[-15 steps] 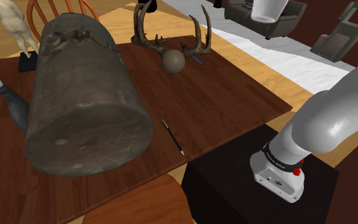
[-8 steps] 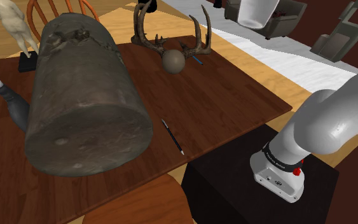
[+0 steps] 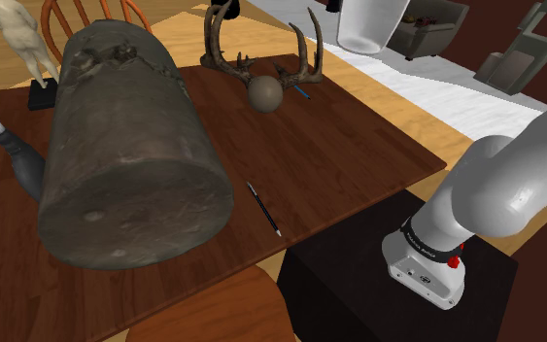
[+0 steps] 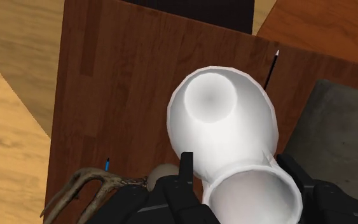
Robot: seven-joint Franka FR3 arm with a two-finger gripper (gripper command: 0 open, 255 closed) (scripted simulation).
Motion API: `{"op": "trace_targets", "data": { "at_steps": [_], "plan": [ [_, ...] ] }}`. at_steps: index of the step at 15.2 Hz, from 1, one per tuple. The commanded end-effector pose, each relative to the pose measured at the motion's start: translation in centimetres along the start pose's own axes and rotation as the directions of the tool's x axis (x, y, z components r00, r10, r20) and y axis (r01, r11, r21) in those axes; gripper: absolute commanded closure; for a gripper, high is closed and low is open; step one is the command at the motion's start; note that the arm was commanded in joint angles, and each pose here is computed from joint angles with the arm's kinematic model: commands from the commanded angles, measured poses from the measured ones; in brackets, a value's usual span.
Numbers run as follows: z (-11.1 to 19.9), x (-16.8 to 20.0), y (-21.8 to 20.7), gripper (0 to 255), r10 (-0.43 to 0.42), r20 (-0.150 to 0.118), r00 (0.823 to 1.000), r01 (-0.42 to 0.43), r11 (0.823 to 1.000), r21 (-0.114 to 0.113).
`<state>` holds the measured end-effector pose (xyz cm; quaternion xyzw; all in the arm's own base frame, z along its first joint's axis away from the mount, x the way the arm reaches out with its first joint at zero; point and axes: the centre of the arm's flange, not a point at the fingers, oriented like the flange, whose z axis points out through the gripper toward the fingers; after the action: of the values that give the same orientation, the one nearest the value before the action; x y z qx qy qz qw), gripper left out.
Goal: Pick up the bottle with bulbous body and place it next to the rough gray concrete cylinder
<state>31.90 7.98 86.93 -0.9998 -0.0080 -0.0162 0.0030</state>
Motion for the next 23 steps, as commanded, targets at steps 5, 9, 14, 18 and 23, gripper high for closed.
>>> {"op": "trace_targets", "data": {
  "at_steps": [5, 9, 14, 18, 23],
  "plan": [
    [0.2, -0.9, -7.8, 255, 0.003, 0.0, 1.0, -0.003, 1.0, 0.0],
    [0.7, -1.3, -12.1, 255, 0.003, 0.0, 1.0, -0.003, 1.0, 0.0],
    [3.3, -1.4, -12.1, 255, 0.003, 0.0, 1.0, -0.003, 1.0, 0.0],
    [5.4, -1.4, -12.1, 255, 0.003, 0.0, 1.0, -0.003, 1.0, 0.0],
    [8.1, -1.5, -12.1, 255, 0.003, 0.0, 1.0, -0.003, 1.0, 0.0]
  ]
}}
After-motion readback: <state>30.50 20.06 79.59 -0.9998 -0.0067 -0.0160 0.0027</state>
